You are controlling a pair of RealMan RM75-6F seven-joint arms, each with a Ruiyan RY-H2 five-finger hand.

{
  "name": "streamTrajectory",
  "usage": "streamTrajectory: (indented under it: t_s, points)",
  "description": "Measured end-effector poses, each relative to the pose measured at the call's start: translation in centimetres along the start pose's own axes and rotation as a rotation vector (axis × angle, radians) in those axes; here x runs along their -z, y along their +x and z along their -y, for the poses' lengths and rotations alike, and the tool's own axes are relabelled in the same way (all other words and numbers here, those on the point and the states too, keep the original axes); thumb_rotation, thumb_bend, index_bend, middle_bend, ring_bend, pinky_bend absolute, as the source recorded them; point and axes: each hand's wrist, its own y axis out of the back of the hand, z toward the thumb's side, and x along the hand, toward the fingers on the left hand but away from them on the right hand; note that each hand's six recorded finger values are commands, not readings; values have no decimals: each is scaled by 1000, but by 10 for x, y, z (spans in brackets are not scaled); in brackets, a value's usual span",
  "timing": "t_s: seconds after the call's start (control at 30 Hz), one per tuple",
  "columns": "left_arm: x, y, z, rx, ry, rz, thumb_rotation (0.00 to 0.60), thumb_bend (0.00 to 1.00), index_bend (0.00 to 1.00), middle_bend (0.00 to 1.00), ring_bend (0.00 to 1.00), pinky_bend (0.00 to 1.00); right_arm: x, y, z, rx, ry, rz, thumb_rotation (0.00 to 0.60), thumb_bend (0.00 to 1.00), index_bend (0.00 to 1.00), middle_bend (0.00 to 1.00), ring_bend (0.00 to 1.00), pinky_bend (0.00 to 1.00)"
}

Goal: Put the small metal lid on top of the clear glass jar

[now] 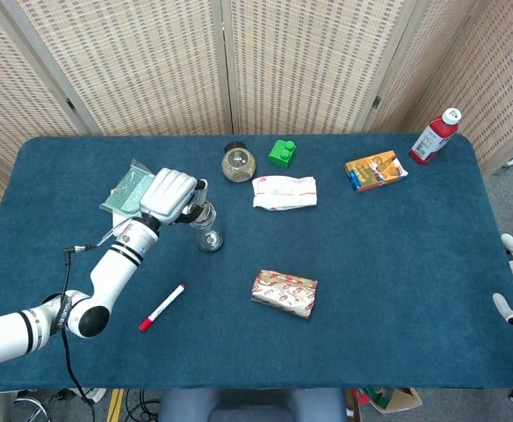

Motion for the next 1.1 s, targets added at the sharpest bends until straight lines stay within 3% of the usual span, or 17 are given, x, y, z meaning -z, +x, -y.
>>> streamTrajectory:
  t_s: [1.1]
  points:
    - [0,-1,6,25,39,-10,600,486,449,915,871,1000,3,4,1,3,-6,8,600,305,20,187,78,235]
